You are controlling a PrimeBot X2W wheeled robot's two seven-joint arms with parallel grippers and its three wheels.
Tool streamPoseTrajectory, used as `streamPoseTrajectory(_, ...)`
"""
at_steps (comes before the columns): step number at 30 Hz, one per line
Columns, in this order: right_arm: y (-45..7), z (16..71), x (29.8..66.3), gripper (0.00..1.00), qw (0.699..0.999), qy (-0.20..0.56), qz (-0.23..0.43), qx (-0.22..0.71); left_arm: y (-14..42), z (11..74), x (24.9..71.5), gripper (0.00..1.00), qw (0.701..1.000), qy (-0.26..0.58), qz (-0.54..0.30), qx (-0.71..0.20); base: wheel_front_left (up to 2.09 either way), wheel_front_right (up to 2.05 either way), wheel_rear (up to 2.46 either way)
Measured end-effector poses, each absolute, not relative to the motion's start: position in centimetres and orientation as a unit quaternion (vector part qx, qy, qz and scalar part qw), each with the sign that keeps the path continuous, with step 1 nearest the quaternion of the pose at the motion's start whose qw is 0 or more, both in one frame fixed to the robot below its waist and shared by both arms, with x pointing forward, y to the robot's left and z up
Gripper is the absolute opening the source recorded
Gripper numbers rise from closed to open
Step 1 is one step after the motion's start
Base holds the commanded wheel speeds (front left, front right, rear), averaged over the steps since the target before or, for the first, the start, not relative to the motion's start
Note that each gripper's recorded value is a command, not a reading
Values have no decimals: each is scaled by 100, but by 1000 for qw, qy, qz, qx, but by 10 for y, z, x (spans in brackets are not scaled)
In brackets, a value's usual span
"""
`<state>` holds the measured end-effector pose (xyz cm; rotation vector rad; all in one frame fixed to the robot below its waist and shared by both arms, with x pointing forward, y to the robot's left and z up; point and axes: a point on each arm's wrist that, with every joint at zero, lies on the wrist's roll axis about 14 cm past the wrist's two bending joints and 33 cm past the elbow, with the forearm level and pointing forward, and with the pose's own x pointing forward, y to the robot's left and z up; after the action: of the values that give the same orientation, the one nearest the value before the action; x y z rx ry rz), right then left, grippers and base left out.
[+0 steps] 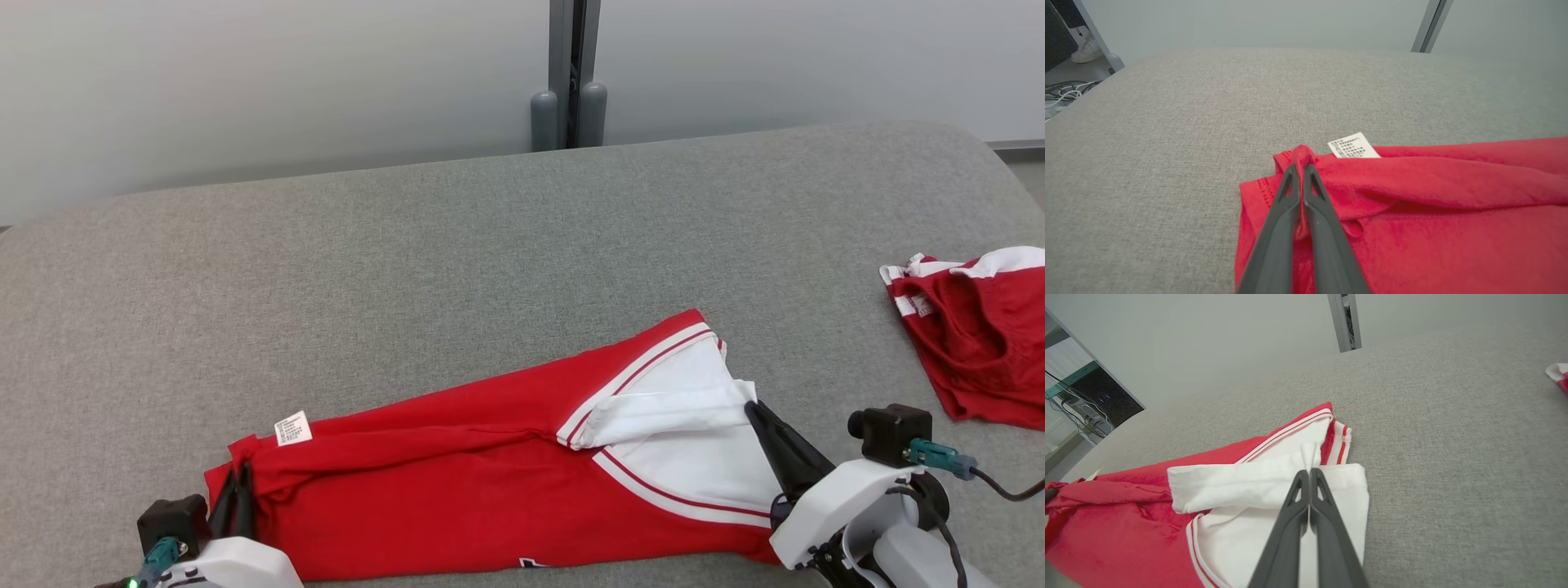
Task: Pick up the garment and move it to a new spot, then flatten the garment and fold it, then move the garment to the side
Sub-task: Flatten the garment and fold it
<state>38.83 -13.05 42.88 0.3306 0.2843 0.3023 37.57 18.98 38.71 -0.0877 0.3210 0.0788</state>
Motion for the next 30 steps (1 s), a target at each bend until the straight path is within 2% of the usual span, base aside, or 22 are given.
streamPoseTrajectory(1, -131, 428, 387, 0, 965, 142, 149, 162, 189, 386, 374, 3, 985, 162, 38, -44, 0, 0, 0)
streamPoseTrajectory(2, -131, 427, 387, 0, 965, 143, 146, 163, 189, 385, 372, 26, 985, 163, 39, -43, 0, 0, 0)
streamPoseTrajectory(3, -131, 426, 386, 0, 965, 144, 146, 163, 190, 385, 371, 35, 985, 163, 39, -42, 0, 0, 0)
streamPoseTrajectory(4, -131, 425, 385, 0, 965, 145, 146, 162, 190, 385, 370, 38, 985, 162, 40, -40, 0, 0, 0)
streamPoseTrajectory(6, -131, 425, 383, 0, 965, 144, 142, 166, 189, 385, 366, 54, 985, 161, 42, -40, 0, 0, 0)
streamPoseTrajectory(7, -132, 425, 383, 2, 965, 143, 140, 168, 189, 386, 364, 82, 985, 160, 44, -40, 0, 0, 0)
streamPoseTrajectory(8, -133, 426, 383, 25, 966, 141, 137, 169, 191, 387, 362, 100, 985, 158, 48, -39, 0, 0, 0)
streamPoseTrajectory(9, -134, 426, 383, 49, 966, 139, 133, 172, 193, 388, 360, 100, 986, 156, 52, -39, 0, 0, 0)
streamPoseTrajectory(10, -135, 427, 382, 98, 966, 138, 131, 173, 196, 390, 359, 100, 986, 152, 56, -36, 0, 0, 0)
streamPoseTrajectory(21, -154, 451, 389, 100, 981, 82, 99, 145, 211, 437, 351, 100, 993, 72, 92, 9, 0, 0, 0)
streamPoseTrajectory(30, -141, 427, 389, 100, 982, 114, 96, 118, 212, 432, 339, 100, 993, 79, 91, 9, 0, 0, 0)
